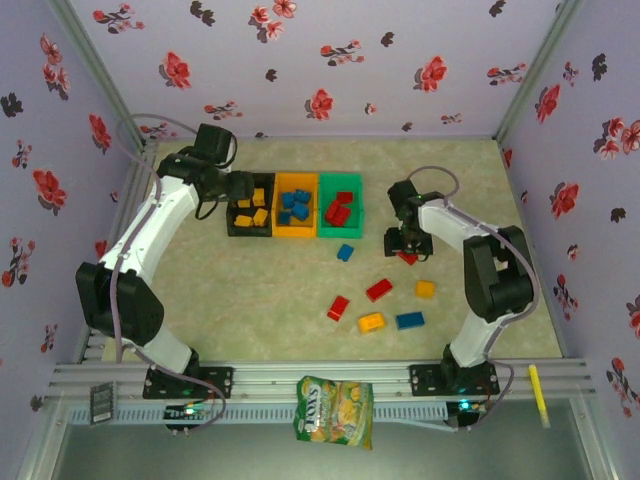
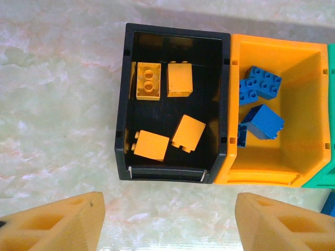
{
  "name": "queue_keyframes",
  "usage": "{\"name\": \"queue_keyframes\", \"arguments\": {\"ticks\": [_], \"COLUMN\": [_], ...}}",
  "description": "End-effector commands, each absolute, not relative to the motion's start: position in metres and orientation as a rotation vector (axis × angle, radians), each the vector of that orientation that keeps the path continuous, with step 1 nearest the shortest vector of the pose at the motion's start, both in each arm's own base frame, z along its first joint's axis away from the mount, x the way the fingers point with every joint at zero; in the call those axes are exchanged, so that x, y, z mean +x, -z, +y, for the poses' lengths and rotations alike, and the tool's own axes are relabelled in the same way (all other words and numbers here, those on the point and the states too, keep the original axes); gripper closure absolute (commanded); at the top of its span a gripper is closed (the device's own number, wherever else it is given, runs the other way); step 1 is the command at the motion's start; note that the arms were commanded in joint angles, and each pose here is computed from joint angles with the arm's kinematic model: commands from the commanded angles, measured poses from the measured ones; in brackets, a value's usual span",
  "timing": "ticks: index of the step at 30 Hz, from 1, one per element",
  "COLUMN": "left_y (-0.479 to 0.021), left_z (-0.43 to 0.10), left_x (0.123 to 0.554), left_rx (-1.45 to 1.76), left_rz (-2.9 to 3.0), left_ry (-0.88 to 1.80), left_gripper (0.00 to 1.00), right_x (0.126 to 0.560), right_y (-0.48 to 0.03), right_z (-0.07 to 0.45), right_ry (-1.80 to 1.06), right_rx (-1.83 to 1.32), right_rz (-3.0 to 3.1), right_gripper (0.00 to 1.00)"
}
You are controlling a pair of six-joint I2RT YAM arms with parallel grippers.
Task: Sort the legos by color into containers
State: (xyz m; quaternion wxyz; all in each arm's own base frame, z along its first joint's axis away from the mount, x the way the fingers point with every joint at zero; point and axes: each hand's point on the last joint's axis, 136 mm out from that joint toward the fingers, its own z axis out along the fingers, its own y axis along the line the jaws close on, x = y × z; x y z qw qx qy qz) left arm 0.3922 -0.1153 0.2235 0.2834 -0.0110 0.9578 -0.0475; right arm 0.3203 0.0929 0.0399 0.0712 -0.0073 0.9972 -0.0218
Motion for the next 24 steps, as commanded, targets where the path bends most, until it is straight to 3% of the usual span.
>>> {"name": "queue_keyframes", "arguments": {"ticks": [1, 15, 24], "left_y": [-0.231, -0.233, -0.234], "left_z": [-0.111, -0.108, -0.107], "left_x": [0.385, 0.383, 0.382], "left_rx": [-0.04, -0.044, -0.053], "left_rz": [2.558, 2.557, 2.554], "left_ry": [0.126, 0.111, 0.103], "left_gripper": [0.32, 0.32, 0.32], "right_x": [0.328, 0.344, 0.351], "right_y": [-0.038, -0.027, -0.03], "right_z": [0.088, 0.08, 0.084], "right_ry": [0.108, 0.118, 0.075], "right_rx": [-0.044, -0.015, -0.015], "right_rz": [3.0, 3.006, 2.998], "right_gripper": [0.3, 0.34, 0.54]}}
